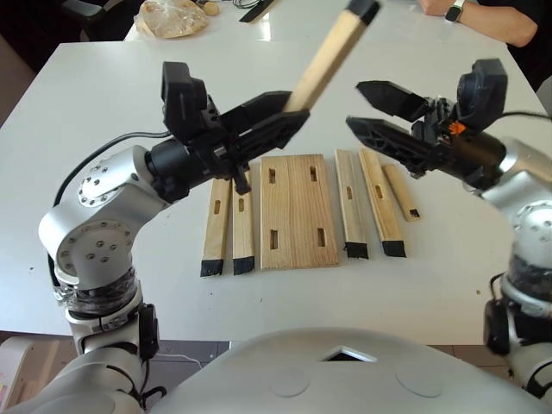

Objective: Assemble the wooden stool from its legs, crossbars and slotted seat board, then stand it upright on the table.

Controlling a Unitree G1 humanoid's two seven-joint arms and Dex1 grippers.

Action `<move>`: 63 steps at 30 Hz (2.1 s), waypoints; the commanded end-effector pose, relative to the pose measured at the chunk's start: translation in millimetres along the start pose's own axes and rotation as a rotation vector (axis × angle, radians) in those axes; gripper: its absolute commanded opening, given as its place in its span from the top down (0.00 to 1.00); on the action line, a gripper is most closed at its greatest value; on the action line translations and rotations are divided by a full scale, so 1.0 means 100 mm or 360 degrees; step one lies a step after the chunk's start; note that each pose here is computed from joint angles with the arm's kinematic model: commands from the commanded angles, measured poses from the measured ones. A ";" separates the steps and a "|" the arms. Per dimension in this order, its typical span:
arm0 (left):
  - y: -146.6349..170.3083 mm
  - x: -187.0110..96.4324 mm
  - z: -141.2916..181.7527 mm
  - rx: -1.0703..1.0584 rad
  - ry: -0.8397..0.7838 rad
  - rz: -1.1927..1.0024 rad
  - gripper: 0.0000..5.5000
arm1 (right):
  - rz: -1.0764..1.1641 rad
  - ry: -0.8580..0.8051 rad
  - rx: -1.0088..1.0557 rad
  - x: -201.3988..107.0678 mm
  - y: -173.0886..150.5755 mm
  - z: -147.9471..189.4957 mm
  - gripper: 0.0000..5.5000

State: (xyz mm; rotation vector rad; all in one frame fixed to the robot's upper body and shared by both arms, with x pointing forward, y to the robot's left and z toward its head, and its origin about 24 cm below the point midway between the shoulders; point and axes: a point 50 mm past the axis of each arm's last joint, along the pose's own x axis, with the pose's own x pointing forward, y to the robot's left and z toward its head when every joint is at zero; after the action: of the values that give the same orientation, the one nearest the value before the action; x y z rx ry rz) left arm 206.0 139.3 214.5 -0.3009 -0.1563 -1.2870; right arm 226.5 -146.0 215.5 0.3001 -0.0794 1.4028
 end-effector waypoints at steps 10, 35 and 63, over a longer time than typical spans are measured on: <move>-0.09 -0.07 -0.15 -0.0232 0.0181 -0.0181 0.76 | 0.0269 0.0030 0.0105 0.13 0.04 0.14 0.36; -0.05 -0.14 -0.30 -0.0164 0.0292 -0.0127 0.76 | 0.0228 0.0356 -0.0029 -0.01 0.00 -0.09 0.74; 0.19 -0.49 -0.93 -0.0173 0.0581 0.0459 0.48 | -0.0269 0.1331 -0.0789 -0.94 -0.85 -0.31 0.77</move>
State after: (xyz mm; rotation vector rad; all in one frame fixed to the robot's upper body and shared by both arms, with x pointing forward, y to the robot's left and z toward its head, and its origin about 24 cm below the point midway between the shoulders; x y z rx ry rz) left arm 206.4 160.1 112.8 -0.1748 0.2570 -1.0692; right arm 286.3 -236.8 152.0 -0.6146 0.2751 1.1872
